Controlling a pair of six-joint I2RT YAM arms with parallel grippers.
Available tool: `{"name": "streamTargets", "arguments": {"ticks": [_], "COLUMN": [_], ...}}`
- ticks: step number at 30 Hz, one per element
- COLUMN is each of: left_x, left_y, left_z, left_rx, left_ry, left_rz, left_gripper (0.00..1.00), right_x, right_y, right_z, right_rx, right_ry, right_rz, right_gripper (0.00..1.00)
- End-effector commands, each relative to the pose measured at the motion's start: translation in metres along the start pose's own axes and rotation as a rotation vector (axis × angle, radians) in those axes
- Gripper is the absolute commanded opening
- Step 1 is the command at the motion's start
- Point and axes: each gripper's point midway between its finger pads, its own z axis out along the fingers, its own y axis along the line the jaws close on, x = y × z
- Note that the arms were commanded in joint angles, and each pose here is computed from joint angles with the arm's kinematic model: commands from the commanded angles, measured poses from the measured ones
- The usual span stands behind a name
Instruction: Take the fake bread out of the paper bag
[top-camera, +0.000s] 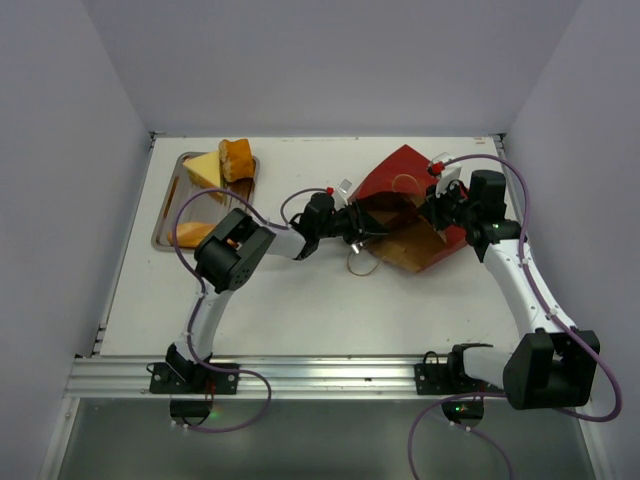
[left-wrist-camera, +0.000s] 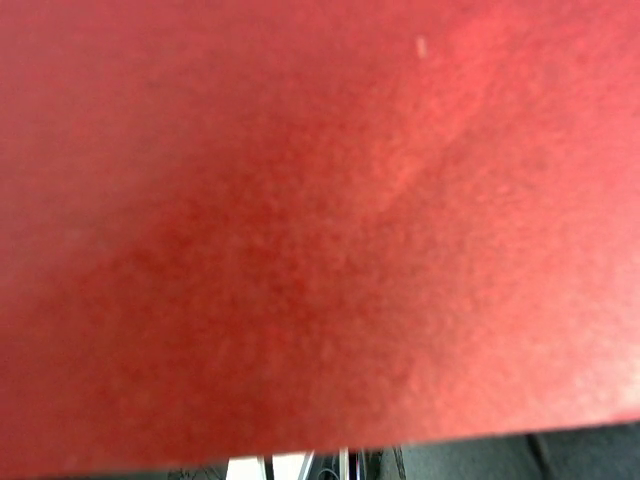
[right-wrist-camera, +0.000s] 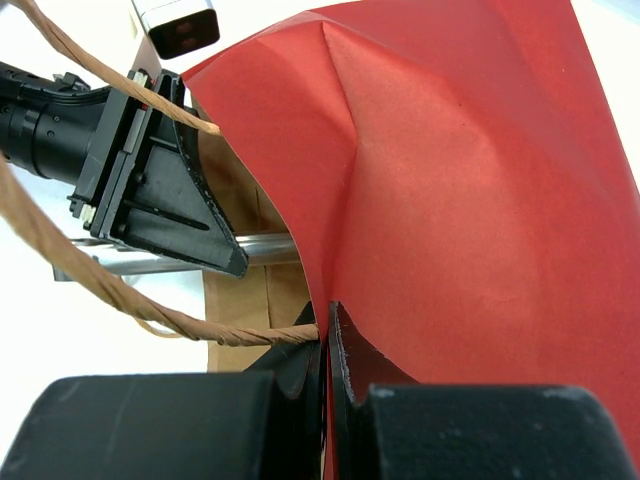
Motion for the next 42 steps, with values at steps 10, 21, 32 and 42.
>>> {"name": "streamTargets", "arguments": {"ticks": [10,21,32,42], "left_x": [-0.019,-0.020,-0.005,0.008], "left_y": [-0.019,-0.034,-0.043,-0.057], "left_z": [0.013,0.007,-0.038,-0.073], "left_rx": [0.064,0.102,0.027,0.025], "left_ry": [-0.032,-0.044,-0.074,-0.105], "left_rz": [0.072,0.089,0.170,0.170], "left_gripper": [0.40,0.04,0.00,0.00], "right_x": [-0.011,-0.011,-0.011,-0.012], "right_y": [0.003,0.003,-0.002,-0.002], "right_z": [-0.002,-0.003,-0.004,-0.004], "right_rx": [-0.025,-0.019,0.009,0.012], "right_ry": [-0.032,-0.032,-0.029,-0.033], "right_rz": [-0.009,-0.011,-0.012,-0.008], "right_gripper": [0.02,0.02,0.02,0.02]}}
